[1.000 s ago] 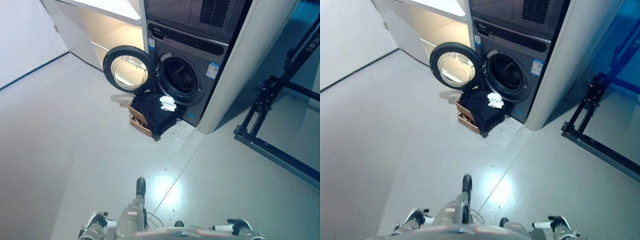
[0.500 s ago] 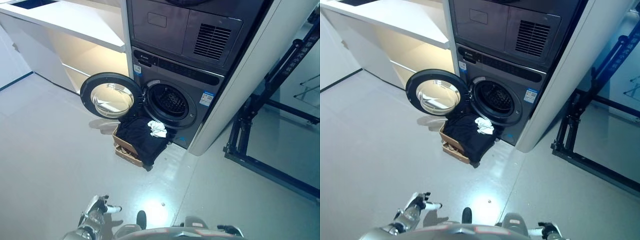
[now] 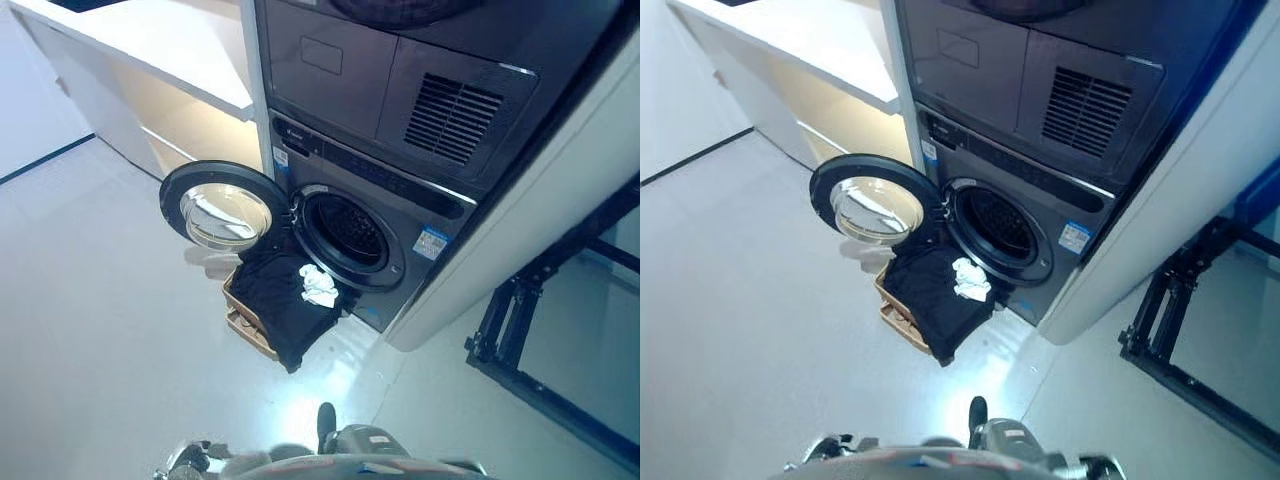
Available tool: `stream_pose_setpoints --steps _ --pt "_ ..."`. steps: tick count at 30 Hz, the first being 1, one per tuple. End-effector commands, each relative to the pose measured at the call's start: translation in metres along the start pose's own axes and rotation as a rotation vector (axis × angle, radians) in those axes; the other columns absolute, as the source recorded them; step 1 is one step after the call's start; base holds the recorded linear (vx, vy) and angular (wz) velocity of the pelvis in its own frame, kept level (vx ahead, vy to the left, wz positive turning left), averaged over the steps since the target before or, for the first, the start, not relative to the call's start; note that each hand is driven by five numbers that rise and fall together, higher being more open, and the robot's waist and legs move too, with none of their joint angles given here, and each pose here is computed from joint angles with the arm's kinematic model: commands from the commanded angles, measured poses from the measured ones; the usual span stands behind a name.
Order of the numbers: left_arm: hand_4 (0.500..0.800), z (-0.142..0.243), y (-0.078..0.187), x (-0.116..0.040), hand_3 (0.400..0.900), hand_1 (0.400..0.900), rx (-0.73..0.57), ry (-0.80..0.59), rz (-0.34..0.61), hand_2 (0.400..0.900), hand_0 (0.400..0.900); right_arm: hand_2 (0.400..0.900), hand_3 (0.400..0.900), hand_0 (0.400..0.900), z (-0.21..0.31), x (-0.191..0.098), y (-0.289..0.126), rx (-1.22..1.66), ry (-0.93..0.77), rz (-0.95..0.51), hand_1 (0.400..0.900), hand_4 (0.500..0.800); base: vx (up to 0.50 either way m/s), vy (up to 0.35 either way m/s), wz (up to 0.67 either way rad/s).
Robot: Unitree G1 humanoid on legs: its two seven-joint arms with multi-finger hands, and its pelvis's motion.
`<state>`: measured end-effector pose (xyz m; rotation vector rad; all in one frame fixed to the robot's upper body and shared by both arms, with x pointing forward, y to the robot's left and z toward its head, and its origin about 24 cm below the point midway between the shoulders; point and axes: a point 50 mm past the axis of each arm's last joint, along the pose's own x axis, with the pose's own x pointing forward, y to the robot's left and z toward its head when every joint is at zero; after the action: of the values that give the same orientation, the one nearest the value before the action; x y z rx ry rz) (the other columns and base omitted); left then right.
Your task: Put the clothes in the basket into the washing machine.
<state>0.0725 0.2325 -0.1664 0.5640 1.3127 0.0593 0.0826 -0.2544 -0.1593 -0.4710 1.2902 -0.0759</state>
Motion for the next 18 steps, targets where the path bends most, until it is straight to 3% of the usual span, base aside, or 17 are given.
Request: stream_pose_setpoints --steps 1,9,14,18 --pt "0.800 0.029 0.014 0.002 0.900 0.900 -0.020 -0.109 0.063 0.900 0.900 0.900 0.900 0.900 0.027 0.002 -0.024 -0.077 -0.088 -0.069 0.900 0.800 0.262 -0.185 0.06" --pt "0.800 0.018 0.009 0.002 0.900 0.900 0.068 -0.079 0.046 0.900 0.900 0.900 0.900 0.900 0.065 0.001 -0.033 -0.184 -0.197 -0.102 0.900 0.800 0.389 -0.015 0.03" --pt "0.800 -0.015 0.005 -0.001 0.900 0.900 0.095 0.023 0.021 0.900 0.900 0.900 0.900 0.900 0.071 0.000 -0.023 -0.273 -0.248 -0.066 0.900 0.800 0.547 0.109 -0.34" --pt "0.800 -0.002 0.014 0.002 0.900 0.900 0.127 -0.022 0.045 0.900 0.900 0.900 0.900 0.900 0.084 -0.002 -0.023 -0.405 -0.302 -0.079 0.900 0.800 0.136 0.120 0.36"
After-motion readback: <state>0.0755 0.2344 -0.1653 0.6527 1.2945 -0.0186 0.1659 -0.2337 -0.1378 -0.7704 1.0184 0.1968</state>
